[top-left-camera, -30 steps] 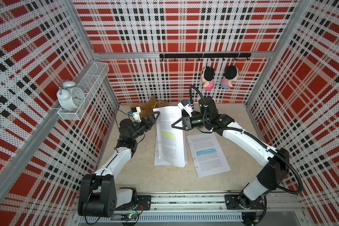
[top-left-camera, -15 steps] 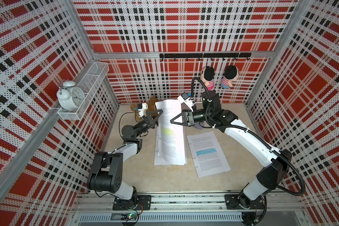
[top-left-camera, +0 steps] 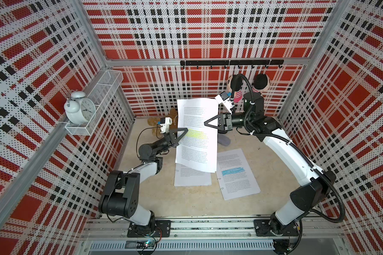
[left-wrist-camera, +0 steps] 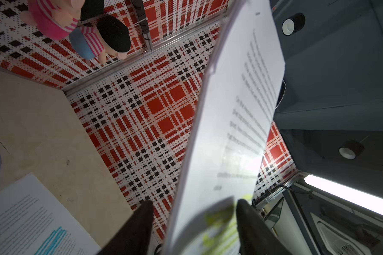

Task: Unclip the paperclips from the documents
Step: Adjust the document.

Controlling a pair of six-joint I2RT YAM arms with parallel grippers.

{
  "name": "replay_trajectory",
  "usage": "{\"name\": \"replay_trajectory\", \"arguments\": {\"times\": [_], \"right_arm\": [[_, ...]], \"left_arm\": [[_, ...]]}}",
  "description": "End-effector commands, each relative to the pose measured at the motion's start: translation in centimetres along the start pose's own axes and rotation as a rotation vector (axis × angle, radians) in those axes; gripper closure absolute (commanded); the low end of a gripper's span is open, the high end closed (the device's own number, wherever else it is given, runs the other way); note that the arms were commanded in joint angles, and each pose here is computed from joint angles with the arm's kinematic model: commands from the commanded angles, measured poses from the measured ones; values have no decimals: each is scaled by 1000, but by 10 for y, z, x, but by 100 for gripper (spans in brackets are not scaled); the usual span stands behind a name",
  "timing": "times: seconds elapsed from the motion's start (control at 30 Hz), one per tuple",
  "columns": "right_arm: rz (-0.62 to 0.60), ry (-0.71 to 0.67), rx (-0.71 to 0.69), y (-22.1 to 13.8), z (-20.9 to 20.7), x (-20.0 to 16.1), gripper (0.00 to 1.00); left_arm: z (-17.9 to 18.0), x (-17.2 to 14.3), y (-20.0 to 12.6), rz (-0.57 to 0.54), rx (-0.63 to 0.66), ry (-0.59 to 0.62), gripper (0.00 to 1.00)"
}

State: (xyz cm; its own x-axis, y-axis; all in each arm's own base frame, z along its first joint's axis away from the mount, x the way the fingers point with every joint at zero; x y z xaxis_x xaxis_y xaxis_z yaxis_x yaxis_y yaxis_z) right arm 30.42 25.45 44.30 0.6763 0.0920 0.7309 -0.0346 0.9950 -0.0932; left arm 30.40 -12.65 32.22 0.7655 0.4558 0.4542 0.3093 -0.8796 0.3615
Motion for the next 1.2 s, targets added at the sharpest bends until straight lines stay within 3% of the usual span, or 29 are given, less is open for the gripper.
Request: {"name": "replay_trajectory", "arguments": {"times": [0.0,0.13,0.27,0.3,0.37,0.47,0.67,0.8,0.93,0.97,1.17], "right_arm": [[14,-25,8,-9,-7,1,100],[31,-12,-14,-10,-15,-3,100],[37,-10,-42,-10,-20,-7,100],[36,-11,-46,-11,-21,-8,100],[34,-14,-51,-13,-21,-8,100],[33,-19,-46,-15,-20,-7,100],[44,-20,-58,-19,-21,-9,100],[54,-19,-76,-20,-23,-10,100],[57,-17,-90,-20,-26,-10,100],[57,-14,-93,-19,-27,-10,100],[39,7,-125,-19,-33,-9,100]], "left_arm": [[-13,-2,-2,21,-18,58,67],[-15,1,1,27,-2,72,98],[-14,2,1,23,10,77,100],[-13,3,1,23,17,77,97],[-13,3,1,25,22,76,66],[-13,4,-1,30,29,74,47],[-16,11,-3,34,37,90,44],[-18,13,-3,43,37,97,53],[-16,11,-4,50,41,95,96],[-15,11,-4,50,44,95,100],[-16,17,-14,-28,65,113,100]]}}
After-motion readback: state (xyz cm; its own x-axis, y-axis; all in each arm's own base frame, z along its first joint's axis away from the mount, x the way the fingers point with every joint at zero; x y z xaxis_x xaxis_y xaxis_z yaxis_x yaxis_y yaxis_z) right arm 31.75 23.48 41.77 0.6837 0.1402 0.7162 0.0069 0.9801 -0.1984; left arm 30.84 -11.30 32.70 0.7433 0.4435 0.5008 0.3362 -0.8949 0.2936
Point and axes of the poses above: each gripper's point midway between its finger pads, its own y axis out along the fingers, its own z axis along the line the jaws close on, x = y × z, the point moved 7 cm from there along -y, back along the fingers, and after that the axes turned 3 degrees about y, right-handed, at the moved point
